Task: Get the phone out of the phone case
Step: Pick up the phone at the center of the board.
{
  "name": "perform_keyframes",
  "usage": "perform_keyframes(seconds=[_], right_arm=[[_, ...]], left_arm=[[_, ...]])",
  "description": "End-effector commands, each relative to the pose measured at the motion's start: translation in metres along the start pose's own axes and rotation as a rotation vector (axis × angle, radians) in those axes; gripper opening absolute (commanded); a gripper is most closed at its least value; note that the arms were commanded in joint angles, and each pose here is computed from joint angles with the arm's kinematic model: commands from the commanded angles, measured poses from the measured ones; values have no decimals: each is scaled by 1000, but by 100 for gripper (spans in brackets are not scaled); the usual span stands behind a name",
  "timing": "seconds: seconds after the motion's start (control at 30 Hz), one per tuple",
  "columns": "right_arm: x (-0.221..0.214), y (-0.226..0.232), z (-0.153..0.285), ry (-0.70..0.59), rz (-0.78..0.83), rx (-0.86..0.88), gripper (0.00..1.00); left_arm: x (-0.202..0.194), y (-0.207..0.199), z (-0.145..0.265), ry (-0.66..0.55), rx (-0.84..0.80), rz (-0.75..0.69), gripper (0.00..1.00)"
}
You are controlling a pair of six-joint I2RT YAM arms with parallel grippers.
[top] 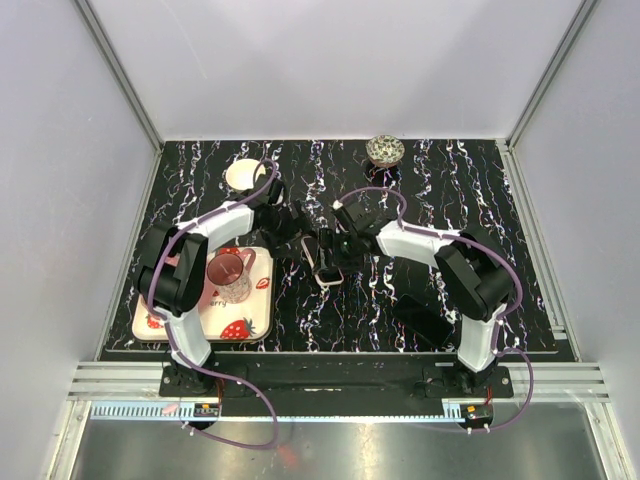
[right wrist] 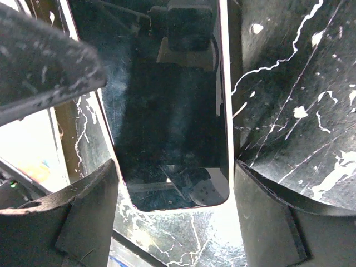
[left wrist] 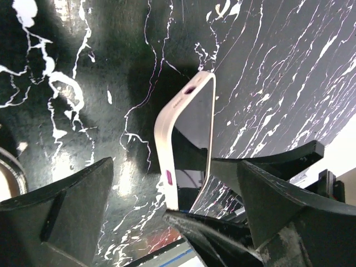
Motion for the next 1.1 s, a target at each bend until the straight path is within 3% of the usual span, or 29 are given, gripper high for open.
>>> perform_keyframes(seconds=[0.0, 0.47, 0.73, 0.77, 0.83, 0.9, 0.97, 1.07], right_arm=[[-14, 6, 7, 57, -68, 86, 52], [-1, 27, 19, 40, -130, 258, 48], [0, 26, 28, 6, -164, 262, 48], [0, 24, 29, 4, -173, 259, 50], [1, 22, 29, -3, -185, 250, 70], [4, 19, 38, -26, -211, 252, 92], [6, 20, 54, -64, -219, 262, 98], [13, 27, 87, -149, -210, 302, 100]], left_arm=[[9, -14, -12, -15, -96, 45, 93], [-2, -37, -35, 13, -128, 3, 82], [-9, -34, -41, 18, -95, 9, 35], [-9, -36, -39, 19, -103, 5, 18], [-8, -40, -34, 14, -115, -3, 0], [-5, -47, -24, 6, -142, -32, 0], [3, -56, -7, -18, -183, -64, 0], [18, -74, 27, -61, -286, -109, 0]])
Point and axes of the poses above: each gripper's point midway between its finger pads, its own z axis back along the fingers, its own y axis along the line the jaws close on, x = y × z, the point moved 4 cm from there along z, back along the fingers, and after that the axes turned 2 degrees about -z, right-handed, at the moved point
